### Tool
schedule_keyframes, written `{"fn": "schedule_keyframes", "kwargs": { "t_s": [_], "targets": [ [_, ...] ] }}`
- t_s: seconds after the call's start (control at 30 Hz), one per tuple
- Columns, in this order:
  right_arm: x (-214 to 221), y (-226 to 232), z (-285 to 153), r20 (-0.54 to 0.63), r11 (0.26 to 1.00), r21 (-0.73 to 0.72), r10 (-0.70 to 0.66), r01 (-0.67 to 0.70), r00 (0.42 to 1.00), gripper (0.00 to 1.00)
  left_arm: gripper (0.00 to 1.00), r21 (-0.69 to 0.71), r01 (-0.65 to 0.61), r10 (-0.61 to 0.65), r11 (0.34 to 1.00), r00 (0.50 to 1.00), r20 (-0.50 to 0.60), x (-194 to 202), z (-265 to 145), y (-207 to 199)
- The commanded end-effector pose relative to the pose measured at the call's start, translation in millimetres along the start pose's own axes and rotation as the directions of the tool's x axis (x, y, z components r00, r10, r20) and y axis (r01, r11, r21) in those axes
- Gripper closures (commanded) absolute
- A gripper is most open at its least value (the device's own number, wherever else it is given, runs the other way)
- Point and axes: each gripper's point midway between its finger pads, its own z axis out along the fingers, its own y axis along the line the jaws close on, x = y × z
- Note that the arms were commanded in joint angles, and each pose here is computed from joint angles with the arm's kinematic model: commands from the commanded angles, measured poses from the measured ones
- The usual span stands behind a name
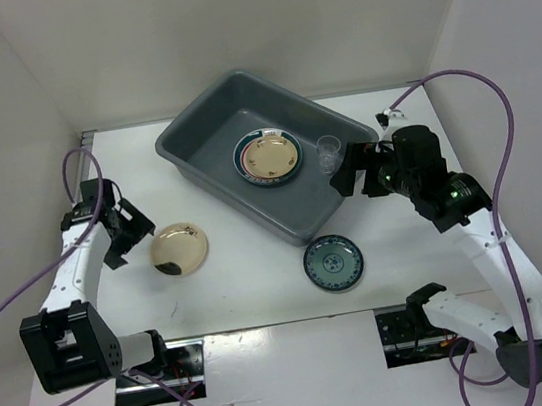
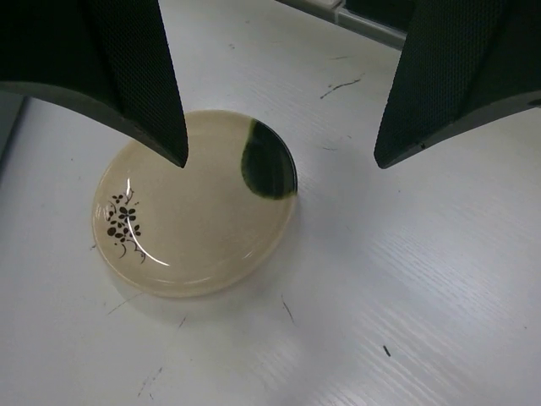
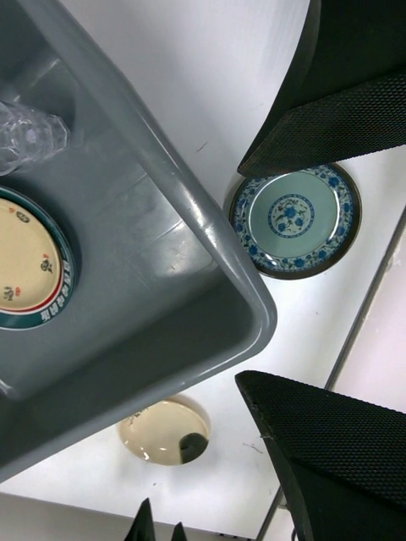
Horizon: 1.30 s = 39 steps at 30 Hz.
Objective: Place the mixed dishes into the plastic bin
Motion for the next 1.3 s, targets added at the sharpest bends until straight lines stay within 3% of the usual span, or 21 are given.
{"fn": "schedule_keyframes", "kwargs": {
  "t_s": [0.0,0.27,0.53,0.7,0.8,1.0,1.27],
  "targets": [
    [-6.4,3.1,-0.5,0.036,0.999,-0.025,-0.020,0.021,0.999,0.01,0.02,0.054,0.063,-0.061,0.997,0.998,-0.033,-3.4,-4.0,-12.0],
    [0.1,-3.2,-4.6,0.026,1.000,0.001,-0.018,0.018,1.000,0.01,0.02,0.041,0.198,-0.185,0.979,0.958,-0.220,53.4,39.5,-11.2],
    [-3.1,-1.5,-6.2,0.034,1.000,-0.003,-0.019,0.019,0.999,0.01,0.06,0.078,0.248,-0.230,0.965,0.955,-0.189,53.6,51.9,-16.1],
    [-7.9,-1.3,-4.9,0.046,1.000,0.002,-0.020,0.020,0.999,0.01,0.26,0.114,0.303,-0.278,0.946,0.941,-0.195,74.4,59.3,-11.2],
    [-10.7,-1.9,-3.9,0.050,1.000,0.011,-0.020,0.019,0.999,0.01,0.33,0.091,0.301,-0.281,0.949,0.942,-0.183,78.8,61.9,-3.5],
    [-9.3,-4.3,-4.1,0.045,1.000,0.023,-0.019,0.018,0.999,0.01,0.62,0.112,0.320,-0.302,0.941,0.941,-0.154,76.8,63.3,-3.8],
    [-9.3,-4.7,-4.1,0.045,0.999,0.023,-0.028,0.027,0.999,0.01,0.65,0.104,0.361,-0.352,0.927,0.931,-0.097,74.1,67.2,3.5]
  ]
}}
